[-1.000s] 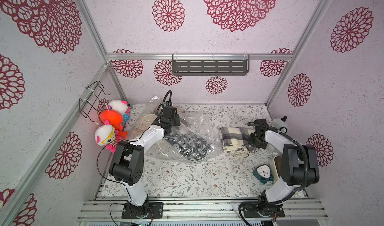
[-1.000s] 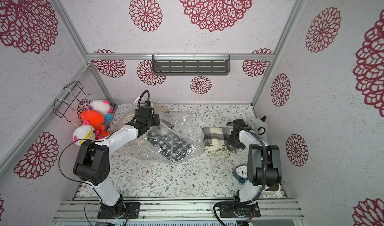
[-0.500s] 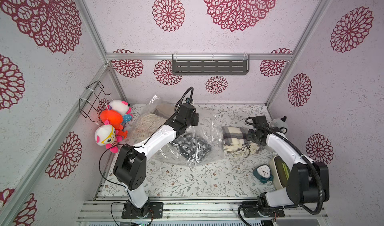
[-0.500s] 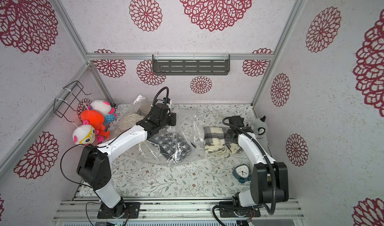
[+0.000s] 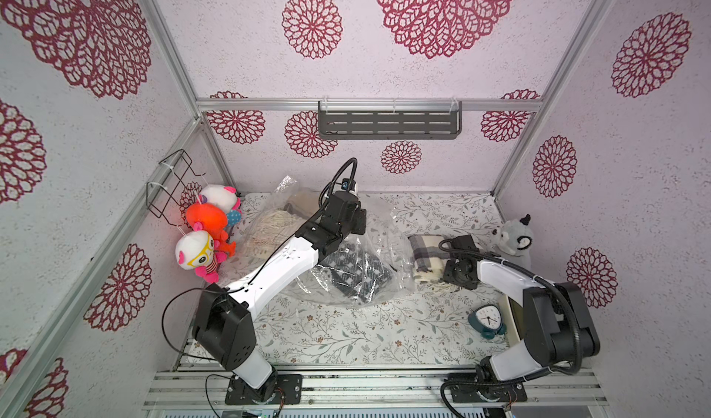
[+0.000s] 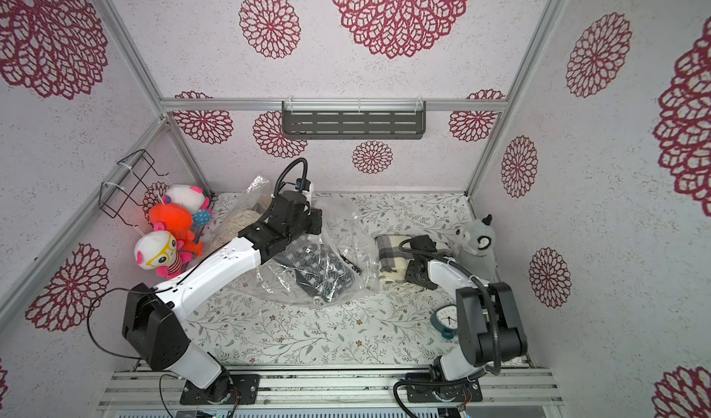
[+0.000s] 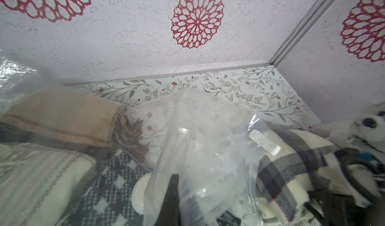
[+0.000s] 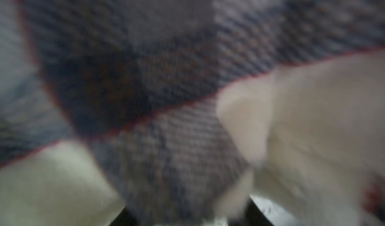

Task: Take the scarf out of the vacuum bag
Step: Move the scarf to the center of the board.

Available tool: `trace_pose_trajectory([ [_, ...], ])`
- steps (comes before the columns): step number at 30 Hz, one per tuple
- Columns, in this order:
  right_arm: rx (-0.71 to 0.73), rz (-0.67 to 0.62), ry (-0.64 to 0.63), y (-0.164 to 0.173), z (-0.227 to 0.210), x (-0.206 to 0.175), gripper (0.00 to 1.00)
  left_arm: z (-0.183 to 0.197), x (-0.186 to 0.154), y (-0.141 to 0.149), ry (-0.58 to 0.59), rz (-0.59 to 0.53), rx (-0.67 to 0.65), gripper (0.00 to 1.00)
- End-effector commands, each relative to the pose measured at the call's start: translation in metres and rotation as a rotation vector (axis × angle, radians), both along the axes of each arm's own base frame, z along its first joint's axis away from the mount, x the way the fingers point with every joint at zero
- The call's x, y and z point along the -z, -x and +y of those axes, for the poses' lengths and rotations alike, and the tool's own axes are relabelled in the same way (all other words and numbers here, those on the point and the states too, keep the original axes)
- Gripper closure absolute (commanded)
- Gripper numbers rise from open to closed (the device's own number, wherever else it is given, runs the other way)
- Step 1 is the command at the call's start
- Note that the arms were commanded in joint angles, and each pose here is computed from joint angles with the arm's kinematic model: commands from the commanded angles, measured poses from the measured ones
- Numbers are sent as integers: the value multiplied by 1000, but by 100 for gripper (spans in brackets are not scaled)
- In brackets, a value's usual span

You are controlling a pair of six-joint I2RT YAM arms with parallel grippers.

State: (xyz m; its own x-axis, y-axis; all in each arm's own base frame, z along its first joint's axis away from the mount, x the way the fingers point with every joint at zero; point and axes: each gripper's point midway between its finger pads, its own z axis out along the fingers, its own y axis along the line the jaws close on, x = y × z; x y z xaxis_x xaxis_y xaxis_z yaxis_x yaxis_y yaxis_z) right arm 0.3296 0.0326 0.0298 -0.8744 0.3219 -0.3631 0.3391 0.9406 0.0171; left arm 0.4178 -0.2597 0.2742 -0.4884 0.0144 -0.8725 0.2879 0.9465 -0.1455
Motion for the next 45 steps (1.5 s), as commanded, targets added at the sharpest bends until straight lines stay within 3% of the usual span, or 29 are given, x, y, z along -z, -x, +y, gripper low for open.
trace_pose_trajectory([
  [1, 22, -65, -31, -40, -1, 1, 48, -14, -12, 18, 8, -13, 76, 100],
  [11, 4, -44, 8, -129, -14, 11, 51, -45, 3, 45, -30, 34, 176, 100],
  [14, -10, -21, -31, -152, -8, 18, 52, -43, 11, 45, -51, 40, 163, 100],
  [20, -52, -107, -133, -199, 19, 5, 53, -31, 17, 39, -74, 45, 116, 100],
  [24, -84, -67, -71, -180, 38, -2, 52, -33, 18, 42, -61, 52, 128, 100],
  [29, -33, -160, -44, -143, 28, -37, 51, -31, 16, 46, -52, 47, 132, 100],
  [33, -38, -200, -43, -135, 26, -57, 50, -31, 10, 48, -41, 39, 142, 100],
  [40, -117, -121, -152, -137, 63, -11, 51, -34, 12, 49, -27, 41, 145, 100],
  [45, -74, -100, -95, -163, 45, 9, 50, -44, 14, 49, -18, 56, 172, 100],
])
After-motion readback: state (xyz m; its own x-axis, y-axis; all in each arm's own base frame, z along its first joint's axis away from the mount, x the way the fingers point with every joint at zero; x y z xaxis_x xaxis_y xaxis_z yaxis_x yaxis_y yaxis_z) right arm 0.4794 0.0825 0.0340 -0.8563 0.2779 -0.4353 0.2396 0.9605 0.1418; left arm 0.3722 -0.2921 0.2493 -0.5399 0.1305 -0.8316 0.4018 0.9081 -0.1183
